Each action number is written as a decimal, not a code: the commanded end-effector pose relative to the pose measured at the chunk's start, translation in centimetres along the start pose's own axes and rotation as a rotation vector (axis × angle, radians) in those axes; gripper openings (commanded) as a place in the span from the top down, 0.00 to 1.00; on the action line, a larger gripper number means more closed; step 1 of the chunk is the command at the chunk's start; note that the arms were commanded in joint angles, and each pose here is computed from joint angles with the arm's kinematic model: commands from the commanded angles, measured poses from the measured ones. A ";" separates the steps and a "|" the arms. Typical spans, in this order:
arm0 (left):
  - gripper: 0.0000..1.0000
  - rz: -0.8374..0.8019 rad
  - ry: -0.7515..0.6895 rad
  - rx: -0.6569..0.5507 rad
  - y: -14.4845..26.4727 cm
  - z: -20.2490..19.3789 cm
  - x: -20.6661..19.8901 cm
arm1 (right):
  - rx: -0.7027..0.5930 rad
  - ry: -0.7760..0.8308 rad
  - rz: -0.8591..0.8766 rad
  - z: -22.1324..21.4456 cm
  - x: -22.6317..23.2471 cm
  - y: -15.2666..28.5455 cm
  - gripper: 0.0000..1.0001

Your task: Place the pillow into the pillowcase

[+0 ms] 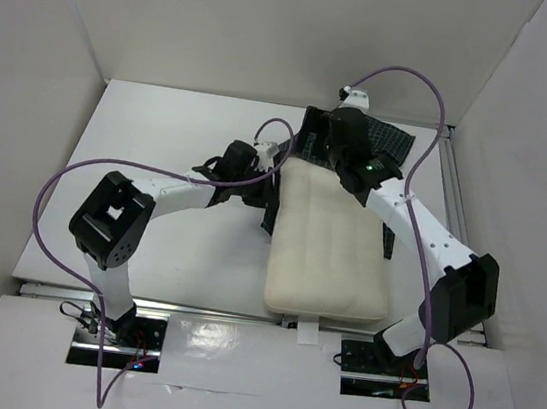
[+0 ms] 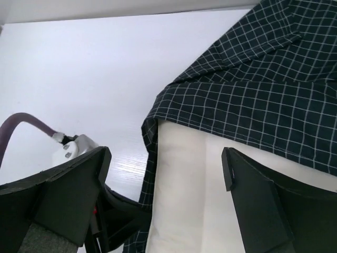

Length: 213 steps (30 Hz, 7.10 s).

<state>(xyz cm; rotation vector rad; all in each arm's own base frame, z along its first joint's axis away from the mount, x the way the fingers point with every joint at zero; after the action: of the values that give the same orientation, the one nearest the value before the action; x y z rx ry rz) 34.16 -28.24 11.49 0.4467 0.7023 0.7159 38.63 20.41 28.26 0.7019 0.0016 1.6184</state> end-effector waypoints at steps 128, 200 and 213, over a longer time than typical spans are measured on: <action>0.06 0.409 -0.684 -0.132 -2.2 20.6 -3.2 | 0.118 -0.192 -0.106 -1.4 -17.9 -6.1 0.00; 0.75 0.856 -0.006 0.228 -2.6 1.5 1.9 | 0.162 0.129 0.573 -14.0 -8.2 -4.3 1.00; 1.00 0.789 -0.028 -0.157 -1.5 12.9 -0.5 | 0.156 0.236 0.727 -13.4 -4.2 0.2 1.00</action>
<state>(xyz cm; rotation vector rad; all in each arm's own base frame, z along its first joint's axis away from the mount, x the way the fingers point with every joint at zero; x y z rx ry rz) 38.16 -30.84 12.96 0.8979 0.5268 1.3795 34.59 19.18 10.91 0.7856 0.1033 2.1868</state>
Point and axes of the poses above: each gripper's point midway between its finger pads, its own y axis back along the fingers, its own x axis along the line the jaws close on, z = x × y, the point moved 4 cm from there along y, back along the fingers, and after that the axes turned 12 degrees about -y, right-handed, at the moved point
